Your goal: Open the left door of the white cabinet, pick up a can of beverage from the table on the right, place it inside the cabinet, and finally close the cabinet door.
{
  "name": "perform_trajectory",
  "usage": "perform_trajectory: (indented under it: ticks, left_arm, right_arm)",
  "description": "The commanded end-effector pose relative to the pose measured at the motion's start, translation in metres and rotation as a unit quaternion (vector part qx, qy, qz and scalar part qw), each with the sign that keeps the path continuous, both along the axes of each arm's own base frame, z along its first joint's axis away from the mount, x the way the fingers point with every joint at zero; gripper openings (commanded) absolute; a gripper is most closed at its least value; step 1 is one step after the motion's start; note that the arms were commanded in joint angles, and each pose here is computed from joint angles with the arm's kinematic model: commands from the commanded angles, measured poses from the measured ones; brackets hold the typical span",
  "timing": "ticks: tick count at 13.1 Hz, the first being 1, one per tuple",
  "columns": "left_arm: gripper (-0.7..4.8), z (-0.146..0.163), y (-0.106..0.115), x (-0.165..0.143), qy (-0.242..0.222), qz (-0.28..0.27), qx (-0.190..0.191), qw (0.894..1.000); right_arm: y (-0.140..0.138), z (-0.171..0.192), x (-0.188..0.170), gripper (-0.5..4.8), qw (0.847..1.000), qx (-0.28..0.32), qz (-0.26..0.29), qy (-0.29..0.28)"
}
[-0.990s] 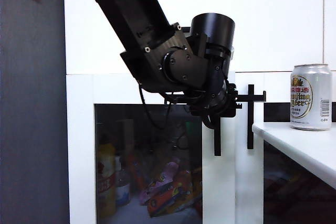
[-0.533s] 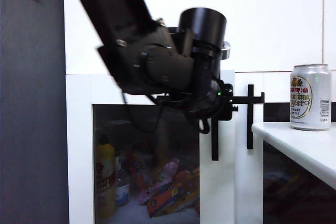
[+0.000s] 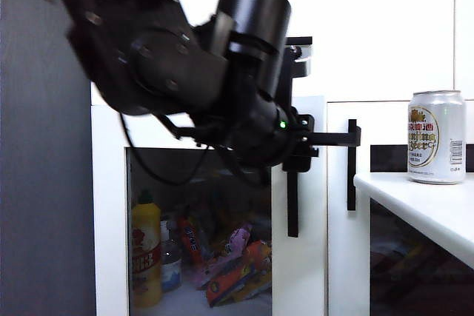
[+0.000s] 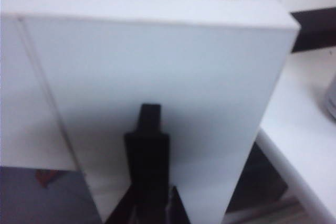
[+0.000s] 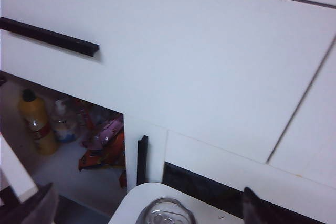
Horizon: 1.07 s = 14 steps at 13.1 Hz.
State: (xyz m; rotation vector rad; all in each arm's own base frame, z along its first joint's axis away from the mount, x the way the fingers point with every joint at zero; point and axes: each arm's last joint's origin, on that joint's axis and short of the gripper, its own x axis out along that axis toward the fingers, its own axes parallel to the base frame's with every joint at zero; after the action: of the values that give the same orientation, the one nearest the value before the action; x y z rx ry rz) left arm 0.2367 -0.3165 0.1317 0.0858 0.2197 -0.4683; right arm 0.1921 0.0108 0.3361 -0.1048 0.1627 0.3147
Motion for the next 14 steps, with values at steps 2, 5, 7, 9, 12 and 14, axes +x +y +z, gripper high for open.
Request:
perform_trajectory:
  ticks: [2, 5, 7, 9, 12, 14]
  left_arm:
    - [-0.05, 0.009, 0.003, -0.013, 0.011, -0.024, 0.014, 1.0]
    - [-0.05, 0.024, 0.005, -0.014, 0.0, -0.024, -0.003, 1.0]
    - [-0.05, 0.026, 0.005, -0.014, -0.002, -0.024, -0.005, 1.0]
    - [-0.05, 0.029, 0.005, -0.014, -0.004, -0.024, -0.007, 1.0]
    - [-0.05, 0.041, 0.007, -0.016, -0.014, -0.024, -0.021, 0.999]
    - [-0.05, 0.046, 0.008, -0.017, -0.018, -0.024, -0.027, 0.999]
  right_arm:
    - [0.002, 0.002, 0.0, 4.79, 1.0, 0.005, 0.021, -0.005]
    - [0.008, -0.002, 0.007, 4.79, 0.999, 0.007, 0.041, 0.001]
    - [0.008, -0.005, 0.011, 4.79, 0.999, 0.006, 0.04, 0.008]
    - [0.007, -0.008, 0.016, 4.79, 1.0, -0.007, 0.022, 0.013]
    - [0.004, -0.018, 0.024, 4.79, 0.998, -0.031, -0.026, 0.043]
    - [0.004, -0.021, 0.026, 4.79, 0.998, -0.034, -0.024, 0.053]
